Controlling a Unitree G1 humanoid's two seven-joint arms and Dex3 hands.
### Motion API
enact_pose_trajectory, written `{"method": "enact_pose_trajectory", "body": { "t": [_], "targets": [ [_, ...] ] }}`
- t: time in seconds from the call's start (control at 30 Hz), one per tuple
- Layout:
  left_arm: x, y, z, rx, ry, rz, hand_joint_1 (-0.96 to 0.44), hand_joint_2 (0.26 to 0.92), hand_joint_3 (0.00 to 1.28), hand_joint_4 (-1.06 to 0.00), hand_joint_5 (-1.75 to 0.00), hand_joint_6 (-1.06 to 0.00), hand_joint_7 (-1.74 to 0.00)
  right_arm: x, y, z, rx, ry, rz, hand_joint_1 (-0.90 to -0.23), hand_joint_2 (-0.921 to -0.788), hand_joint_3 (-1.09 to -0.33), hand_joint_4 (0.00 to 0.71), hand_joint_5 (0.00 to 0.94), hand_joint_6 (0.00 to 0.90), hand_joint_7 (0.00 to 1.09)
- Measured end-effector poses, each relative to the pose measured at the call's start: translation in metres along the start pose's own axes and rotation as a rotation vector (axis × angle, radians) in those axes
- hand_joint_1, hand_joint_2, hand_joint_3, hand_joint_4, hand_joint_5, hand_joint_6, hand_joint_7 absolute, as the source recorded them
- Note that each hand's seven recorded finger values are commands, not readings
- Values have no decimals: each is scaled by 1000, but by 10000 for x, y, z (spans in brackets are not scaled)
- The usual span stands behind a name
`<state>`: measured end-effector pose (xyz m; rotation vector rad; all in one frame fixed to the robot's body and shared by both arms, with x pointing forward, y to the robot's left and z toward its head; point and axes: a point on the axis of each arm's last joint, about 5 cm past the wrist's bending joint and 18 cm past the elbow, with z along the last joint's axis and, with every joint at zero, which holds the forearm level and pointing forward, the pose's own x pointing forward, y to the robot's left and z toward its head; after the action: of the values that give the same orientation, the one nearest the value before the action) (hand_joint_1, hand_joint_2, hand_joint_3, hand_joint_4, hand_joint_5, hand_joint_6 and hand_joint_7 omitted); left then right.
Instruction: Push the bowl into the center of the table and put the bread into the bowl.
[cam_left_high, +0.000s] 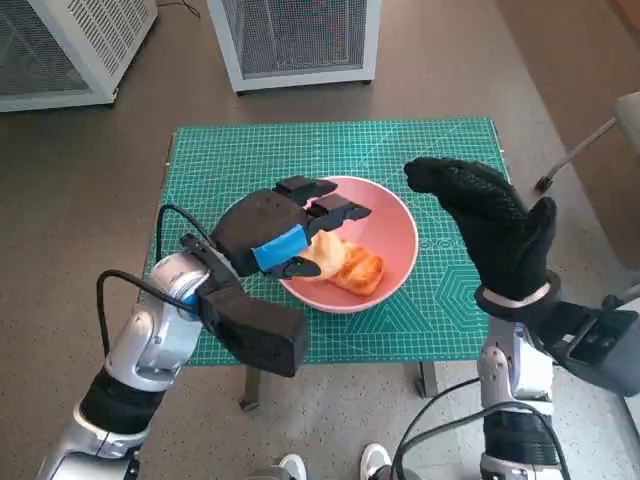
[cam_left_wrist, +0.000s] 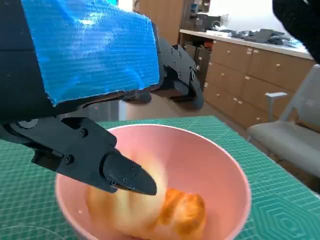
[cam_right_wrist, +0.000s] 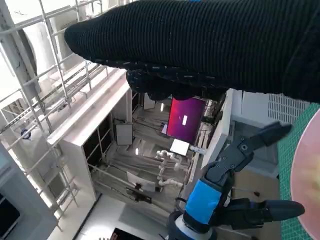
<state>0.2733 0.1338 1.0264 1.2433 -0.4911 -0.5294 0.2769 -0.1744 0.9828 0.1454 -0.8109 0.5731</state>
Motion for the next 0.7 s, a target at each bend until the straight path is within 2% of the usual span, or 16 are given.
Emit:
{"method": "enact_pose_trajectory", "body": {
  "t": [0.3,0.7],
  "targets": [
    [-66,2,-34,-49,5,25,-390,918,18,-150,0,-216,-131,3,4,-1,-2,2,-2,-471,-921,-484,396,20,-1,732],
    [-218,125,-92,-195,-41,136,-416,913,5,-109,0,-213,-100,10,-1,4,-3,0,-7,-466,-921,-473,393,18,-1,725]
  ]
}}
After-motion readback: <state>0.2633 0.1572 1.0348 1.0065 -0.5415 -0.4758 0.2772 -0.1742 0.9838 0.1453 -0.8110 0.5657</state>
